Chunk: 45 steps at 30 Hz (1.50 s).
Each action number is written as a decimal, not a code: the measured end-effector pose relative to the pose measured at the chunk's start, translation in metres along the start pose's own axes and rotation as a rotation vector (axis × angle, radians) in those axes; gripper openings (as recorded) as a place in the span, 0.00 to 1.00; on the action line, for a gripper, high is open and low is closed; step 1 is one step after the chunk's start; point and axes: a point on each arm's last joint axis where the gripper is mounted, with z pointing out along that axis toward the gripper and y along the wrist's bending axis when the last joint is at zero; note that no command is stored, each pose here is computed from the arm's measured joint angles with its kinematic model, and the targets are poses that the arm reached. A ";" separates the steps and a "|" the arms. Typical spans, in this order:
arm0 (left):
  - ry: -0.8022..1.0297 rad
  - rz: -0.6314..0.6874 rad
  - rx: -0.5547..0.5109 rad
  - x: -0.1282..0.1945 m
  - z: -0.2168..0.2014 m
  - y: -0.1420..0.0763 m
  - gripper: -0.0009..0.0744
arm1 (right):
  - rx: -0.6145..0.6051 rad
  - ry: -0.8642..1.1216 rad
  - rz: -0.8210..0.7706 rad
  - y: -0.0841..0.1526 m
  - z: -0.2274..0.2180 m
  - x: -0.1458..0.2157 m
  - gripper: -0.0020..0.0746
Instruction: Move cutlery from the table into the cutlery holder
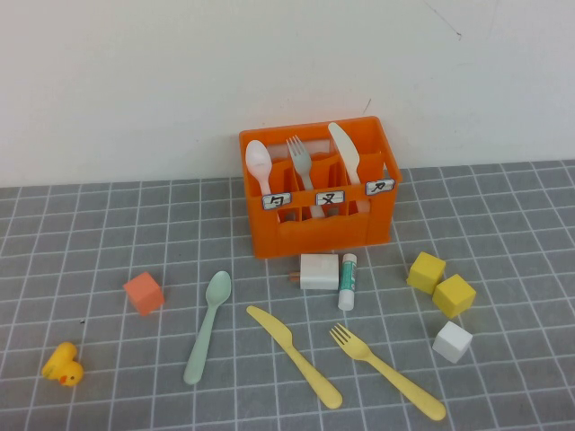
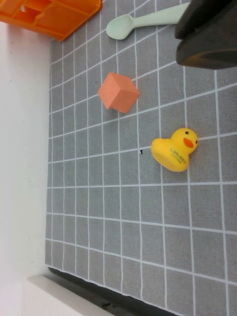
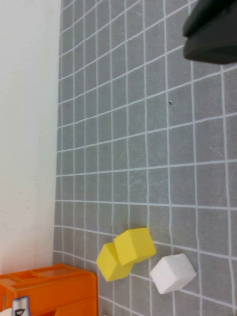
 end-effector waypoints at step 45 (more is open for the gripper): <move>-0.052 -0.183 0.009 -0.130 -0.039 -0.018 0.01 | 0.072 -0.758 -0.138 -0.007 -0.097 -0.148 0.02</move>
